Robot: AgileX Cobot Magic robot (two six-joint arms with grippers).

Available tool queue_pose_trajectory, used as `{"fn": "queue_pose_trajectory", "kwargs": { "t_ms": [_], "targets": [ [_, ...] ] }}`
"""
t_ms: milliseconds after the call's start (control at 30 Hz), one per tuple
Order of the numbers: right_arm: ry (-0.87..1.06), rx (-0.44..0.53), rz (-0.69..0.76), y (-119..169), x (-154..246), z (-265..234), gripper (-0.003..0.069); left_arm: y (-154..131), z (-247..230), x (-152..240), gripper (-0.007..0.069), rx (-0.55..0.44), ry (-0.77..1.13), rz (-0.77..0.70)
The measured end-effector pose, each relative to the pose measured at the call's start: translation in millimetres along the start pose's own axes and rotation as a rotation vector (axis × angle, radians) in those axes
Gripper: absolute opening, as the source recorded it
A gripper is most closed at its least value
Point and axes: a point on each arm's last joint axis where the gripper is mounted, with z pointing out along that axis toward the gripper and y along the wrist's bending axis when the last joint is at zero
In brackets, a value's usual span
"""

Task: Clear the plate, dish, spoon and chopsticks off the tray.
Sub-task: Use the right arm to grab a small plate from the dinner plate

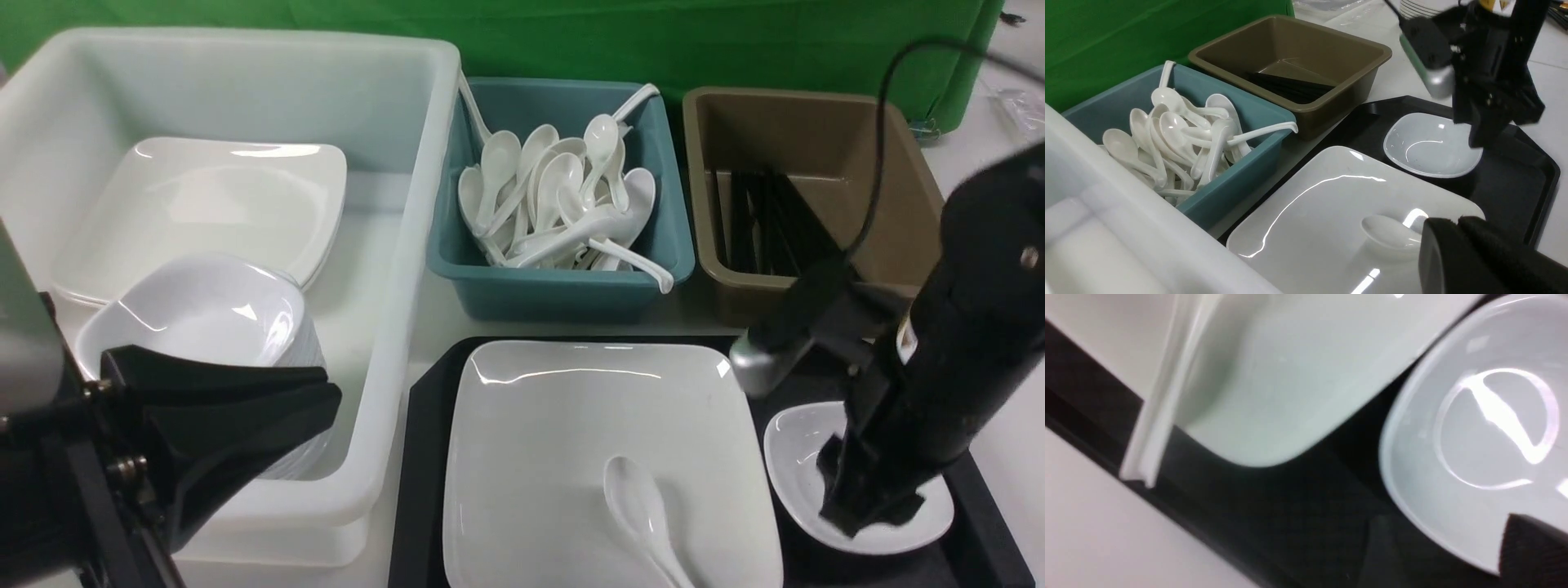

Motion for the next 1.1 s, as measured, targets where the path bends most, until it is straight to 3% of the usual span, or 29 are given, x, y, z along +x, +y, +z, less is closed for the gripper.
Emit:
{"fn": "queue_pose_trajectory", "kwargs": {
  "t_ms": [133,567,667,800,933,1033,1100],
  "targets": [
    [0.014,0.032,-0.024,-5.6,2.5,34.9,0.0519,-0.8,0.0,0.5,0.0018,0.009,0.006,-0.003],
    [0.043,0.054,-0.015,-27.0,-2.6,75.7,0.0512,-0.8,0.0,0.6,0.0018,0.009,0.006,-0.007],
    [0.033,0.056,-0.016,-27.3,-3.5,75.7,0.0444,-0.8,0.0,0.6,0.0018,0.009,0.006,-0.007],
    [0.002,0.081,-0.047,-28.9,-7.7,70.8,0.0245,-0.8,0.0,0.6,0.0018,0.009,0.006,-0.007],
    [0.050,0.081,-0.055,-24.2,-6.9,52.1,0.0185,-1.3,0.0,0.9,0.0018,0.014,0.010,-0.025],
    [0.072,0.082,-0.023,-4.5,-7.5,12.2,0.0072,-1.3,0.0,0.9,0.0018,0.014,0.010,-0.043],
    [0.042,0.084,-0.008,6.6,-10.0,-8.0,0.0063,-0.8,0.0,0.8,0.0018,0.009,0.009,-0.058]
  ]
}}
